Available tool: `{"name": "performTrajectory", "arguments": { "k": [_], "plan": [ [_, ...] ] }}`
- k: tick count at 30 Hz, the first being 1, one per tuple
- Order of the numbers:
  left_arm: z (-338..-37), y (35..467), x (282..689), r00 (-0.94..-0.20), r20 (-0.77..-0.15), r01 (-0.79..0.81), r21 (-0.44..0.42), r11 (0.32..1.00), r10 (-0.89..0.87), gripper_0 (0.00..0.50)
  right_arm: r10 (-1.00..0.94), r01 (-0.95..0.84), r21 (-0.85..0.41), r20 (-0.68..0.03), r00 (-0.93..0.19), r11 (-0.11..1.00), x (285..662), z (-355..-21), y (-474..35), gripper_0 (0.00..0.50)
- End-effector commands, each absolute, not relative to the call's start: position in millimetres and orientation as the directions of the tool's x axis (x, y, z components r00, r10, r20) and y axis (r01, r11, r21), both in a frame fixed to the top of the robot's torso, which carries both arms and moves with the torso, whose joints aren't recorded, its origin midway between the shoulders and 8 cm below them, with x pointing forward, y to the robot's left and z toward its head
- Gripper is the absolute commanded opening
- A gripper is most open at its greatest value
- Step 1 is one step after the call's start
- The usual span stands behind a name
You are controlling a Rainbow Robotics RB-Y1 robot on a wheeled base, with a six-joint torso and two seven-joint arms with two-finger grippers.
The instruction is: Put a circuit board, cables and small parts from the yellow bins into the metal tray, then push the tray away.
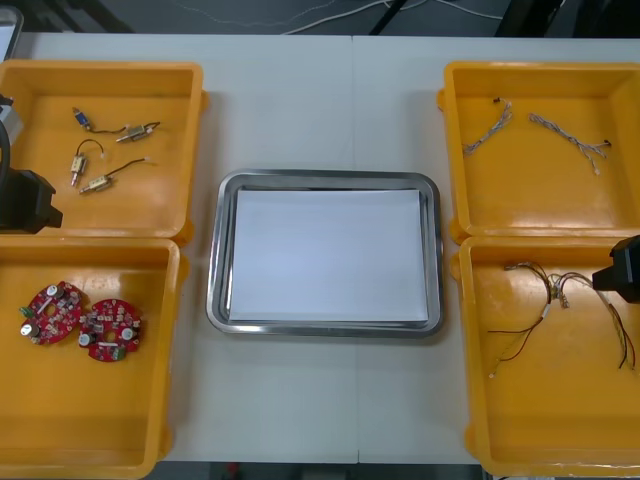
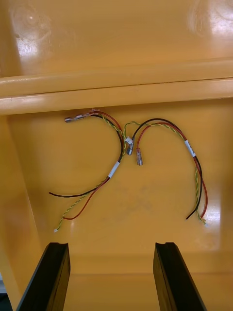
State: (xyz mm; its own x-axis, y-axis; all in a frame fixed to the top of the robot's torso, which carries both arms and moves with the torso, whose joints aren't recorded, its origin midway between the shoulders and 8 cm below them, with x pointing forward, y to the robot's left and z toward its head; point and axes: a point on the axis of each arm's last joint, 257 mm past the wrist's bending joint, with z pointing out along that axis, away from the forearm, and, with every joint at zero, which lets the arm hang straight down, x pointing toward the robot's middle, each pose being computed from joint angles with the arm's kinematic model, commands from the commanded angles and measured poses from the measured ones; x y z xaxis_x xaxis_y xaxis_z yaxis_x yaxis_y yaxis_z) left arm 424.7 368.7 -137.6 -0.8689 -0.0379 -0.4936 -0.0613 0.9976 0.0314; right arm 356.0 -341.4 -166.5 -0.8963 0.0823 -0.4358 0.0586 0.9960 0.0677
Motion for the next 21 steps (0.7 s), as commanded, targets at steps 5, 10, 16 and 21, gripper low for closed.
{"name": "performTrajectory", "arguments": {
  "k": [5,10,16,21],
  "plan": [
    [-128.6,381.6,421.1,-0.843,-0.516,-0.173,-0.004,0.985,-0.150,0.500,0.060,0.036,0.058,-0.472,-0.880,0.998,356.9,-158.2,-343.2,0.500],
    [-128.6,381.6,421.1,-0.843,-0.516,-0.173,-0.004,0.985,-0.150,0.500,0.060,0.036,0.058,-0.472,-0.880,0.998,356.9,-158.2,-343.2,0.500],
    [-128.6,381.6,421.1,-0.843,-0.516,-0.173,-0.004,0.985,-0.150,0.500,0.060,0.036,0.058,-0.472,-0.880,0.998,356.9,-158.2,-343.2,0.500],
    [-128.6,381.6,421.1,-0.843,-0.516,-0.173,-0.004,0.985,-0.150,0.500,0.060,0.036,0.058,-0.472,-0.880,0.998,356.9,-158.2,-343.2,0.500]
  ]
}}
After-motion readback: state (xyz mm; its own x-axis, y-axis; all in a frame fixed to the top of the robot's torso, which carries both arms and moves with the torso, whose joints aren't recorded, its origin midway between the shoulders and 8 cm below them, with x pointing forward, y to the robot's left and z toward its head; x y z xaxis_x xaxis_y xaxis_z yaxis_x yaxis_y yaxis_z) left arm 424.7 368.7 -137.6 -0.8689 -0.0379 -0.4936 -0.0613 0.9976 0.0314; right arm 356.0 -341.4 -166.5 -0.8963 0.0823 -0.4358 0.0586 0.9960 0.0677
